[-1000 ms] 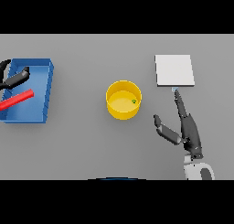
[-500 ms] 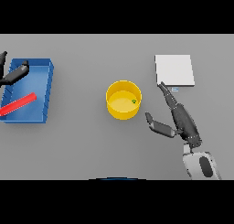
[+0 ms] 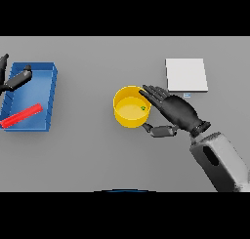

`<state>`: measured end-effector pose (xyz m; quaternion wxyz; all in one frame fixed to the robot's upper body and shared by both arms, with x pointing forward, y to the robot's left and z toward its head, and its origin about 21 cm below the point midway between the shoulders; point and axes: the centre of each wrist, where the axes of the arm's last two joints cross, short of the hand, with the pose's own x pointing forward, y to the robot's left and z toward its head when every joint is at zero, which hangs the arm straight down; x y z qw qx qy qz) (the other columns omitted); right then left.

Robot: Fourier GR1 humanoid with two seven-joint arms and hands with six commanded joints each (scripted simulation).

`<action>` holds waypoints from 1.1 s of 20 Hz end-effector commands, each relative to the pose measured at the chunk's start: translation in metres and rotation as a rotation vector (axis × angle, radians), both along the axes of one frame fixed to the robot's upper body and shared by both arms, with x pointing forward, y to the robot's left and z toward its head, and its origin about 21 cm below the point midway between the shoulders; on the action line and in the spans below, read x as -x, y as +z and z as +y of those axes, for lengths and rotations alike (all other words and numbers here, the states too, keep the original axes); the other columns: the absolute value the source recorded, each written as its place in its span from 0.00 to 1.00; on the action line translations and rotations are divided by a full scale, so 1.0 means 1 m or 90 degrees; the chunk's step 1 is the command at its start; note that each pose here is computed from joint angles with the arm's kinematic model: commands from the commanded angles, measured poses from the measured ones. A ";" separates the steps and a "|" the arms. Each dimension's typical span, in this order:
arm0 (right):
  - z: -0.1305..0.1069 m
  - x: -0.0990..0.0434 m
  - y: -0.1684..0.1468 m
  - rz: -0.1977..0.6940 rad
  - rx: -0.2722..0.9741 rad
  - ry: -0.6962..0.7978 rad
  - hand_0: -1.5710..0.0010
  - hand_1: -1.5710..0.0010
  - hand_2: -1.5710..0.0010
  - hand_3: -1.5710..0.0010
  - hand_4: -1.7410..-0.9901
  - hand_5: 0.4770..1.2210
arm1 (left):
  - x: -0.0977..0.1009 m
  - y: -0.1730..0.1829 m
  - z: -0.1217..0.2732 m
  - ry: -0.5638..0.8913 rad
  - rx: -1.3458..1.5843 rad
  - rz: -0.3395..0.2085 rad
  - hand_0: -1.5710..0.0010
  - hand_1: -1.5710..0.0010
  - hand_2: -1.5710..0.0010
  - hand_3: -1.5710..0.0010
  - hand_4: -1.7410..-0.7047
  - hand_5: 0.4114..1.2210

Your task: Pick up the red beaker and tilt it to pour out 1 green nut into yellow bowl. Pick up the yellow bowl and place it on the metallic measuring scale.

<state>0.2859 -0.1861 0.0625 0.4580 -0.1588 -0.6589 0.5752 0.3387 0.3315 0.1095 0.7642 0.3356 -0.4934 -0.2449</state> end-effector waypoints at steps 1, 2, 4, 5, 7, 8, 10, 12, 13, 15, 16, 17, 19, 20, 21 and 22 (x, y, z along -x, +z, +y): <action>0.004 -0.003 0.002 0.001 0.016 0.018 1.00 1.00 1.00 1.00 0.63 0.25 | 0.000 0.000 0.001 0.002 0.003 -0.001 1.00 1.00 1.00 1.00 0.91 0.38; 0.009 -0.009 0.007 0.000 0.030 0.031 1.00 1.00 1.00 1.00 0.63 0.24 | -0.001 0.002 0.000 0.000 0.004 -0.002 1.00 1.00 1.00 1.00 0.91 0.38; 0.016 -0.015 0.005 0.013 0.061 0.054 1.00 1.00 1.00 1.00 0.62 0.24 | 0.001 -0.001 -0.001 0.004 0.003 0.006 1.00 1.00 1.00 1.00 0.91 0.38; 0.017 -0.020 0.006 0.018 0.076 0.069 1.00 1.00 1.00 1.00 0.62 0.25 | -0.001 0.002 -0.004 0.003 0.001 0.004 1.00 1.00 1.00 1.00 0.91 0.38; 0.024 -0.026 0.006 0.029 0.110 0.100 1.00 1.00 1.00 1.00 0.62 0.27 | -0.001 0.001 -0.002 -0.001 -0.003 0.000 1.00 1.00 1.00 1.00 0.91 0.38; 0.024 -0.030 0.007 0.030 0.124 0.111 1.00 1.00 1.00 1.00 0.63 0.28 | -0.001 0.000 -0.001 0.001 -0.003 0.000 1.00 1.00 1.00 1.00 0.91 0.38; 0.032 -0.036 0.005 0.036 0.143 0.138 1.00 1.00 1.00 1.00 0.65 0.28 | -0.001 0.001 0.001 0.002 0.000 0.003 1.00 1.00 1.00 1.00 0.91 0.38; 0.040 -0.040 -0.001 0.054 0.161 0.148 1.00 1.00 1.00 1.00 0.66 0.28 | -0.001 -0.002 -0.002 -0.001 0.000 0.000 1.00 1.00 1.00 1.00 0.91 0.38; 0.042 -0.041 -0.005 0.067 0.166 0.152 1.00 1.00 1.00 1.00 0.66 0.28 | -0.003 0.000 -0.003 0.001 0.001 0.004 1.00 1.00 1.00 1.00 0.91 0.39; 0.046 -0.046 -0.007 0.076 0.181 0.165 1.00 1.00 1.00 1.00 0.65 0.27 | -0.004 0.002 0.000 0.000 -0.003 -0.004 1.00 1.00 1.00 1.00 0.91 0.40; 0.047 -0.049 -0.007 0.083 0.194 0.168 1.00 1.00 1.00 1.00 0.64 0.27 | -0.005 0.001 -0.001 -0.002 -0.001 -0.001 1.00 1.00 1.00 1.00 0.91 0.40; 0.046 -0.051 -0.007 0.089 0.207 0.171 1.00 1.00 1.00 1.00 0.63 0.27 | -0.003 0.003 0.000 -0.005 -0.004 -0.002 1.00 1.00 1.00 1.00 0.91 0.40; 0.052 -0.052 -0.010 0.099 0.218 0.175 1.00 1.00 1.00 1.00 0.60 0.26 | -0.003 0.005 0.001 -0.002 0.000 -0.001 1.00 1.00 1.00 1.00 0.91 0.40; 0.054 -0.052 -0.011 0.107 0.229 0.179 1.00 1.00 1.00 1.00 0.59 0.26 | -0.001 0.003 0.002 -0.005 -0.003 -0.002 1.00 1.00 1.00 1.00 0.91 0.40; 0.054 -0.053 -0.012 0.111 0.239 0.181 1.00 1.00 1.00 1.00 0.59 0.26 | 0.000 -0.001 0.002 -0.004 -0.002 0.001 1.00 1.00 1.00 1.00 0.91 0.40; 0.058 -0.054 -0.013 0.112 0.248 0.184 1.00 1.00 1.00 1.00 0.58 0.26 | -0.001 0.002 0.002 -0.006 -0.006 0.000 1.00 1.00 1.00 1.00 0.91 0.40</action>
